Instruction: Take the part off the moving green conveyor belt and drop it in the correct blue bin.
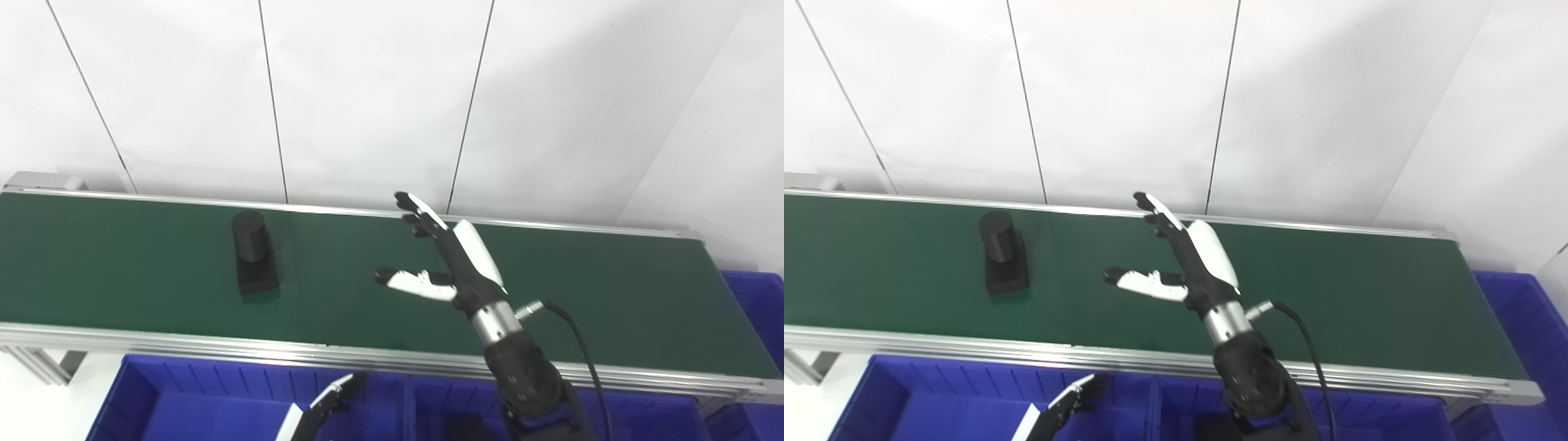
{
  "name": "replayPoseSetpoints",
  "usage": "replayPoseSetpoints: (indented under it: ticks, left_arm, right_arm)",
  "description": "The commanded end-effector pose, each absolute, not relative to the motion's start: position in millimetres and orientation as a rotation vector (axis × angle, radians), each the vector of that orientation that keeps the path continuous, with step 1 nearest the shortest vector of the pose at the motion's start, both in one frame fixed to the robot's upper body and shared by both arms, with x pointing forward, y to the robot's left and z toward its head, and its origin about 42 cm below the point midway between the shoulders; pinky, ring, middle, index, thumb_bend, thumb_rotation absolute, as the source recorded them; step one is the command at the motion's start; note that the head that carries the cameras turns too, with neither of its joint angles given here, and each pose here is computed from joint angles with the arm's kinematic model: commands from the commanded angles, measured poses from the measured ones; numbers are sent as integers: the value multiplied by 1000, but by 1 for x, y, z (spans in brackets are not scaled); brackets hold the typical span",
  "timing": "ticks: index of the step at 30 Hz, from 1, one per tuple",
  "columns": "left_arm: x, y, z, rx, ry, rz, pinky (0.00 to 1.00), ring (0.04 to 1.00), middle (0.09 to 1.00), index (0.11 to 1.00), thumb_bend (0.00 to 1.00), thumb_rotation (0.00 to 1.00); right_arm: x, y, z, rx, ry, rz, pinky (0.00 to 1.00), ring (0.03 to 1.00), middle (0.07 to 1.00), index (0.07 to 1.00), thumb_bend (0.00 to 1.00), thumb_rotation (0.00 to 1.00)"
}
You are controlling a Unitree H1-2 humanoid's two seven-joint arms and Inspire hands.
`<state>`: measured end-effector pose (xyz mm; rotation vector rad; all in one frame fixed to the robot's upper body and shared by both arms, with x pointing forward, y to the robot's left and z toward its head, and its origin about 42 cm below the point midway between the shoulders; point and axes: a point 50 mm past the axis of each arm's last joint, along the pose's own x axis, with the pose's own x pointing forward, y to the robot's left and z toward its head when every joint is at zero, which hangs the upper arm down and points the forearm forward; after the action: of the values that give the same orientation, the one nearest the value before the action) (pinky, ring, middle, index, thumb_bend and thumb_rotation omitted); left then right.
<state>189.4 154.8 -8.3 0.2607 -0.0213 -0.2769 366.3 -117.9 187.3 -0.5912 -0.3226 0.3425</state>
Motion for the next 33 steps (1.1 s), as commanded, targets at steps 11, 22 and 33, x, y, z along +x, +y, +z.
replayPoseSetpoints:
  ticks: [11, 22, 33]
  left_arm:
    - [202, 164, -1, 247, -60, -278, 757, 805, 826, 820, 741, 623]
    - [194, 161, -2, 259, -66, -286, 737, 795, 820, 817, 736, 709]
    - [197, 137, -4, 256, -76, -350, 696, 765, 790, 778, 747, 635]
  right_arm:
    - [400, -87, 210, -651, -364, 364, 770, 865, 918, 945, 827, 693]
    - [427, -84, 207, -767, -343, 398, 747, 857, 921, 937, 839, 675]
    - [450, -74, 205, -800, -292, 431, 754, 861, 927, 945, 839, 644]
